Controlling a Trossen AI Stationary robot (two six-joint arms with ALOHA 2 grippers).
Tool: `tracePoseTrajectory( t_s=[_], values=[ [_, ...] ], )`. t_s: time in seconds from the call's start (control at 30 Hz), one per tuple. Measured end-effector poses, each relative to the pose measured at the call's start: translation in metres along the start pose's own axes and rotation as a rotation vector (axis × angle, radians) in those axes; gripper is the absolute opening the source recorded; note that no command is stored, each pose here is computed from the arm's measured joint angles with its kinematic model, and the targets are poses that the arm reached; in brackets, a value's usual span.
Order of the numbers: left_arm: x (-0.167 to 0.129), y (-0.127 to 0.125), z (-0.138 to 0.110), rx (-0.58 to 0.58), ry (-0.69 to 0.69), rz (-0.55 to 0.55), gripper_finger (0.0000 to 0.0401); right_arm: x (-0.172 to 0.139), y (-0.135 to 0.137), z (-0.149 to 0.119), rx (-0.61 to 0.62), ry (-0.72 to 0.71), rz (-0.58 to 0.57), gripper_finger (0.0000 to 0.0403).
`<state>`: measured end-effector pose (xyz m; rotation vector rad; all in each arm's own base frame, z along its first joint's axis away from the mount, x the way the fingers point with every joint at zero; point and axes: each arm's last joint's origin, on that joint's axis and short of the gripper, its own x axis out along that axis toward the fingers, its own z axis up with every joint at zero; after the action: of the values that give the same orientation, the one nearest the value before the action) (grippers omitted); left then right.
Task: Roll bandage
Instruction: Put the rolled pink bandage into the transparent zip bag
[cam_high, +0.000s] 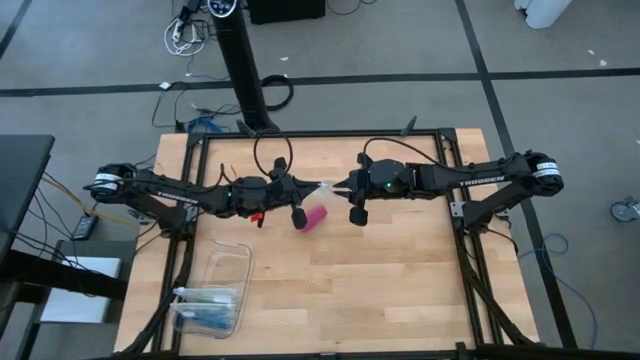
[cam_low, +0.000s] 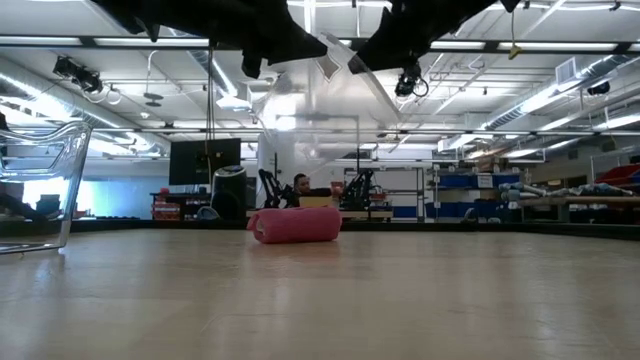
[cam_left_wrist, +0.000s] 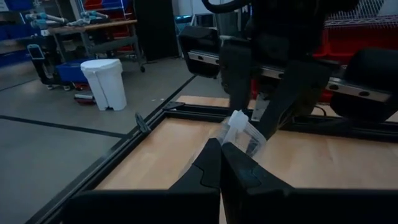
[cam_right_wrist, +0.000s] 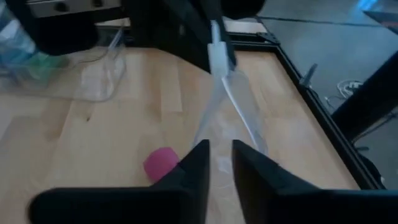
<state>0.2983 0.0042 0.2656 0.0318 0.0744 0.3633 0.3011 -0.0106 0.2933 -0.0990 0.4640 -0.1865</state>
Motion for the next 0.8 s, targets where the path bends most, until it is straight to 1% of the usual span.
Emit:
tracePoseTrajectory(
  t_s=[0.17,0.27,0.33,0.37,0.43,0.53,0.57,0.6,0.67,0.8],
  values=[
    [0.0001,-0.0005,0.0,-0.022,0.0,-0.017,0.0,0.0002,-0.0016,0.0014,0.027,-0.015,-0.012,0.0145],
    [0.0001,-0.0006,-0.0004,-0.024,0.003,-0.023,0.0,0.0001,-0.0017,0.0017,0.012,-0.017,-0.013,0.0158],
    [0.0,-0.0007,-0.0004,-0.024,0.003,-0.023,0.0,-0.0006,-0.0017,0.002,0.005,-0.018,-0.011,0.0148],
    [0.0001,-0.0006,-0.0004,-0.025,0.003,-0.023,0.0,-0.0008,-0.0015,0.0022,0.004,-0.021,-0.002,0.0137],
    [0.0,-0.0007,-0.0003,-0.027,0.003,-0.023,0.0,-0.0004,-0.0008,0.0016,0.009,-0.016,0.02,0.0102],
    [0.0001,-0.0007,-0.0004,-0.029,0.003,-0.023,0.0,-0.0003,-0.0005,0.0002,0.014,-0.002,0.027,0.0033],
    [0.0001,-0.0007,-0.0003,-0.033,0.002,-0.022,0.0,-0.0003,-0.0005,0.0002,0.009,-0.002,0.028,0.0017],
    [0.0,-0.0007,-0.0001,-0.035,0.001,-0.023,0.0,-0.0004,-0.0003,0.0003,0.009,-0.004,0.028,0.001],
    [0.0,-0.0007,0.0001,-0.044,-0.002,-0.023,0.0,-0.0004,-0.0002,0.0013,0.017,-0.014,0.03,0.002],
    [0.0002,-0.0007,0.0003,-0.051,-0.004,-0.023,0.0,-0.0002,-0.0002,0.0012,-0.001,-0.014,0.03,0.0065]
  ],
)
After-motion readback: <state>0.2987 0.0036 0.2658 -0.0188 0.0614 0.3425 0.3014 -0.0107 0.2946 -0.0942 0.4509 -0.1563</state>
